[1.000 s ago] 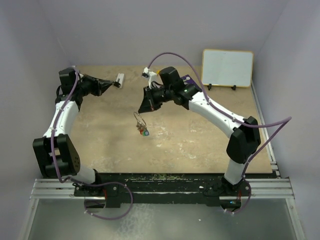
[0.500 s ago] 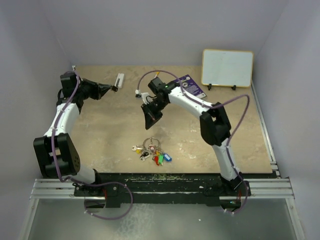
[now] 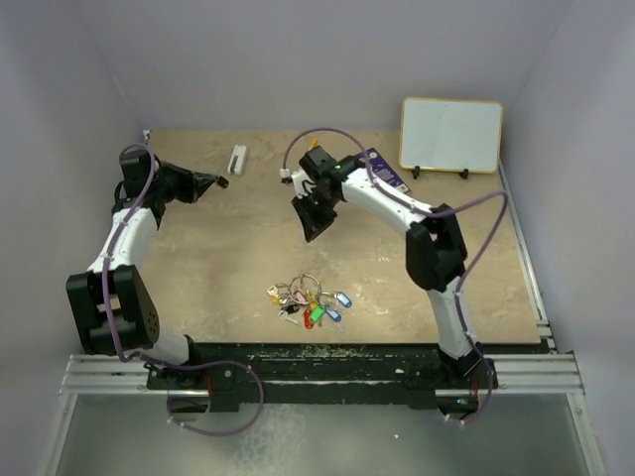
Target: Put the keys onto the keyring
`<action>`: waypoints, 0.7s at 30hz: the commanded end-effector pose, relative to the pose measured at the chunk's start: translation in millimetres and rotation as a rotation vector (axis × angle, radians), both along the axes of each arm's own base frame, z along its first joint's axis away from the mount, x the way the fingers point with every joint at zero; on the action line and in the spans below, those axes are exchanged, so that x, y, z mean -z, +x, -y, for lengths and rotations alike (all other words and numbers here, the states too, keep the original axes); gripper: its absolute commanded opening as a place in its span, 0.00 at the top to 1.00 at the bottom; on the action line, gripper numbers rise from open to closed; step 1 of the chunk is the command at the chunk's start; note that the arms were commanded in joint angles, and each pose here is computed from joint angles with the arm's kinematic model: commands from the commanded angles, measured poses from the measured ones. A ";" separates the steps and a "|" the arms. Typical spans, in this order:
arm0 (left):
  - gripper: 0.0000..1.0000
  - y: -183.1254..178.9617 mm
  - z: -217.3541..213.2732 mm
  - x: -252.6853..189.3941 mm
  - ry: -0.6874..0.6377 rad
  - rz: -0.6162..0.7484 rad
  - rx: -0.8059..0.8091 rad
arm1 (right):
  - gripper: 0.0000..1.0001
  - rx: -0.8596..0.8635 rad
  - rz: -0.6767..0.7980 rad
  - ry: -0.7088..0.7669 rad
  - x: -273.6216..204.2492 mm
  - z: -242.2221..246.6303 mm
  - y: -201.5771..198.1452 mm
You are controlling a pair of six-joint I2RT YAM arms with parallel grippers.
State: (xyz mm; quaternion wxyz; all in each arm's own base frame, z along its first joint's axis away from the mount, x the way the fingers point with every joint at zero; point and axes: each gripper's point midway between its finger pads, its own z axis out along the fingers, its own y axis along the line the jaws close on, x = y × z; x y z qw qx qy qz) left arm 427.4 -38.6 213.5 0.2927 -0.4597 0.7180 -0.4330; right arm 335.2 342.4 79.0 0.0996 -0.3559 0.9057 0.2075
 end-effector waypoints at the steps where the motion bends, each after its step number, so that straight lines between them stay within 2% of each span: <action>1: 0.96 8.6 -8.4 -16.6 0.059 0.083 -0.003 | 0.81 0.115 -0.019 -0.020 -35.0 14.4 -45.2; 5: 0.96 11.3 -9.5 -11.7 0.075 0.080 0.002 | 0.86 0.126 -0.150 -0.038 -29.9 8.8 -103.3; 8: 0.96 11.9 -10.2 -6.1 0.088 0.070 0.005 | 0.86 0.145 -0.212 -0.037 -29.6 -7.9 -127.8; 12: 0.96 12.6 -7.3 -6.8 0.102 0.079 0.015 | 0.86 0.223 -0.245 -0.044 -19.7 -22.6 -129.3; 21: 0.96 11.5 5.2 -13.0 0.114 0.091 0.040 | 0.80 0.404 -0.231 -0.125 9.5 -19.3 -108.2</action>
